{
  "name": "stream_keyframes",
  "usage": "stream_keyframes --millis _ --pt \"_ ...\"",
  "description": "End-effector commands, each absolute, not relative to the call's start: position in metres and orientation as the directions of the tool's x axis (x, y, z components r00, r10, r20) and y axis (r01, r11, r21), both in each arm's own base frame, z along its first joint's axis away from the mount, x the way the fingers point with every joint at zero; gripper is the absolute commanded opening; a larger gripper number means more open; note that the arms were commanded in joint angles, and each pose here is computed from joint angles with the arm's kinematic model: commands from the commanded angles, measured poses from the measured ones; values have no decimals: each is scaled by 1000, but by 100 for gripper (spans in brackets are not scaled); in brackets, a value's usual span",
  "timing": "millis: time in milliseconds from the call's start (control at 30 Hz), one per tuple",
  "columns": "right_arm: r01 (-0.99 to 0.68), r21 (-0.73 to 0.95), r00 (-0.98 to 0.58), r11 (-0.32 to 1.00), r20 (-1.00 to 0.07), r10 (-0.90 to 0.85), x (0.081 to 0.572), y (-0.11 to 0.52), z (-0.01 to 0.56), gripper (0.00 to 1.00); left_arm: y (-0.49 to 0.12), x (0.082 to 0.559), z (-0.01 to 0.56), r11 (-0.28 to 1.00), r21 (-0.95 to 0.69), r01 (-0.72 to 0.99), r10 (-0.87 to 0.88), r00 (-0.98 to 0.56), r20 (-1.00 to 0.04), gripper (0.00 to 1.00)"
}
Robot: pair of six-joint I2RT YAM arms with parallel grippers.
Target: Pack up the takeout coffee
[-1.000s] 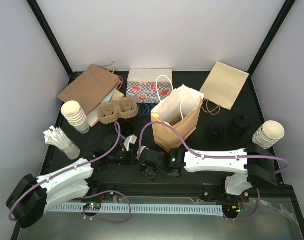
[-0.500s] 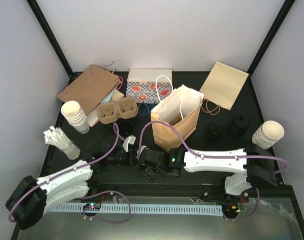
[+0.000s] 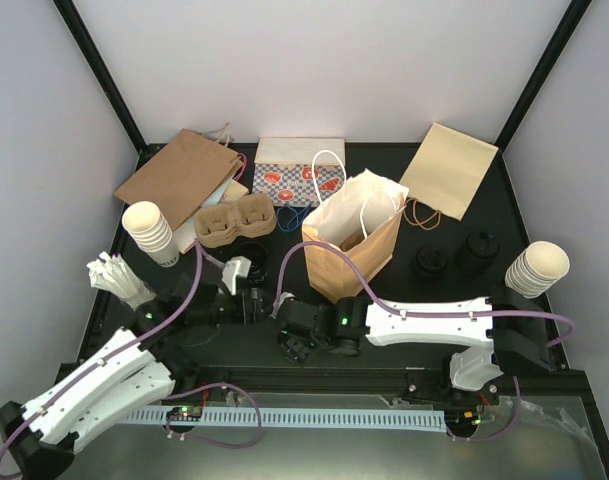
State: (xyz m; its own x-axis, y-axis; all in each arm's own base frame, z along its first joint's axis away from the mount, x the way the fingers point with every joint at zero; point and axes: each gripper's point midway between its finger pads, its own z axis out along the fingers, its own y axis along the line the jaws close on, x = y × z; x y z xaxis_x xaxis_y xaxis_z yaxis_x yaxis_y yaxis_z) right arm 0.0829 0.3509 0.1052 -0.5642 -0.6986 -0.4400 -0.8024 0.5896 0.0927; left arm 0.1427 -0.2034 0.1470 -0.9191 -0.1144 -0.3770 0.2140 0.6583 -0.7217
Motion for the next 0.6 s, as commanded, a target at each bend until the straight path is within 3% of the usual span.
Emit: stream_keyframes --millis 0,267,567 --pt "-773 -42 -623 634 -145 -769 65 275 64 67 -176 152 191 756 -606 246 -125 -855 -503 71" --pt "-741 -35 -639 671 -273 -719 79 273 127 67 -165 163 244 795 -520 313 -98 -780 -618 83" --pt "-678 -21 -658 734 -428 -620 99 247 218 66 -197 198 294 791 -432 433 11 -716 -698 78"
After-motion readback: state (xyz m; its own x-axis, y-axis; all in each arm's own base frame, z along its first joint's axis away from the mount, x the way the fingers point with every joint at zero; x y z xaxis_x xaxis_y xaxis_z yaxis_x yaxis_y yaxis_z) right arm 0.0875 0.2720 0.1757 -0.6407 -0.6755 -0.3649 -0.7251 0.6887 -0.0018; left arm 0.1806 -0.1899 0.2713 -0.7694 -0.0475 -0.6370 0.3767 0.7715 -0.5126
